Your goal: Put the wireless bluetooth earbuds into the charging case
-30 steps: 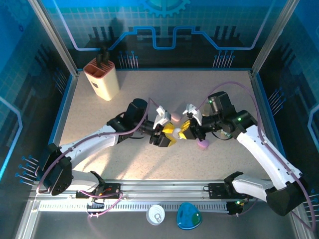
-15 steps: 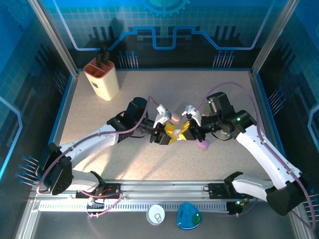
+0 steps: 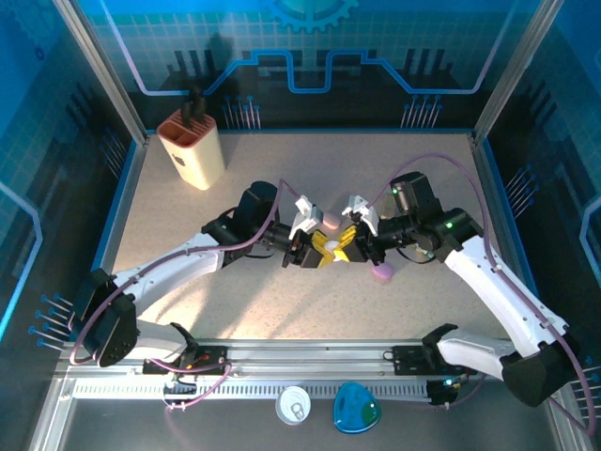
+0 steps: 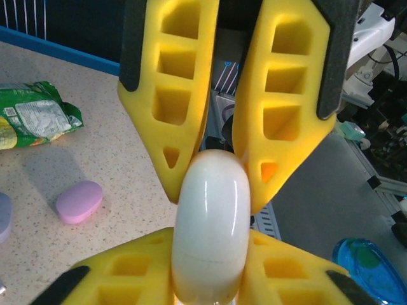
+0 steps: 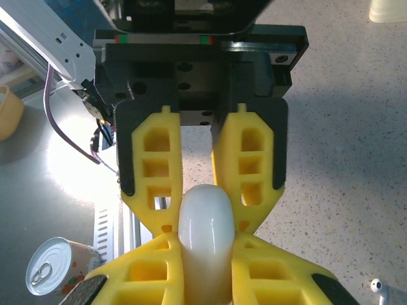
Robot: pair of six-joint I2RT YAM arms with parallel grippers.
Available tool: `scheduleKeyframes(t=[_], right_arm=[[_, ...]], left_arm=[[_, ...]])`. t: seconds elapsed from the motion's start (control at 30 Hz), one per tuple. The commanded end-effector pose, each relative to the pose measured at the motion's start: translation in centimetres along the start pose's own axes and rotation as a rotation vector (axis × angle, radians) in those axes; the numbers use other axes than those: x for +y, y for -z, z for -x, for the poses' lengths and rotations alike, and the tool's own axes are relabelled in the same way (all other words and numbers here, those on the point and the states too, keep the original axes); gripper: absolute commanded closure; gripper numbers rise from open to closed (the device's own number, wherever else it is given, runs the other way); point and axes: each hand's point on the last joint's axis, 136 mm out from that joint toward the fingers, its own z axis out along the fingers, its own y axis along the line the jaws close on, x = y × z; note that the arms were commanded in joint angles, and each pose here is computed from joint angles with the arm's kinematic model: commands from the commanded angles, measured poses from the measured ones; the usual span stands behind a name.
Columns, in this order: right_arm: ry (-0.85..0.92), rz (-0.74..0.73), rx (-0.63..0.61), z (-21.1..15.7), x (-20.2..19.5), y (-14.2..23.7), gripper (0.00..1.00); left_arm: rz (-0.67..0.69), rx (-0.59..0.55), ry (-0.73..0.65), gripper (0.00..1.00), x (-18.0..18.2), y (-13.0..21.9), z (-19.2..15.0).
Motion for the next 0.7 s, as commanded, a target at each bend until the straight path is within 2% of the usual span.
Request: scheduleKeyframes(t=[0.0, 0.1, 0.23, 0.27, 0.5, 0.67], right_arm=[[0.013, 0.007, -0.018, 0.4, 0.1, -0.3, 0.86], [0.004, -0.03, -0.027, 0.5, -0.4, -0.1, 0.75], [-0.041, -0.132, -0.061, 0.6, -2.2, 0.4, 0.49], [-0.058, -0.152, -0.074, 0.7, -2.6, 0.7, 0.46], [-0.176, -0.246, -0.168, 1.7, -5.4, 2.9, 0.4], [-0.168, -0.198, -0.24, 3.1, -4.7, 3.7, 0.38]], left_arm=[[-0.032, -0.014, -0.047, 0.82, -0.6, 0.1, 0.9], [-0.022, -0.025, -0.071, 0.87, -0.6, 0.2, 1.1], [-0.009, -0.043, -0.106, 0.89, -0.7, 0.4, 1.2], [-0.008, -0.045, -0.11, 0.89, -0.7, 0.4, 1.3], [0.002, -0.05, -0.154, 0.88, -0.8, 0.6, 0.8], [0.041, -0.058, -0.171, 0.88, -0.2, 0.6, 0.6]])
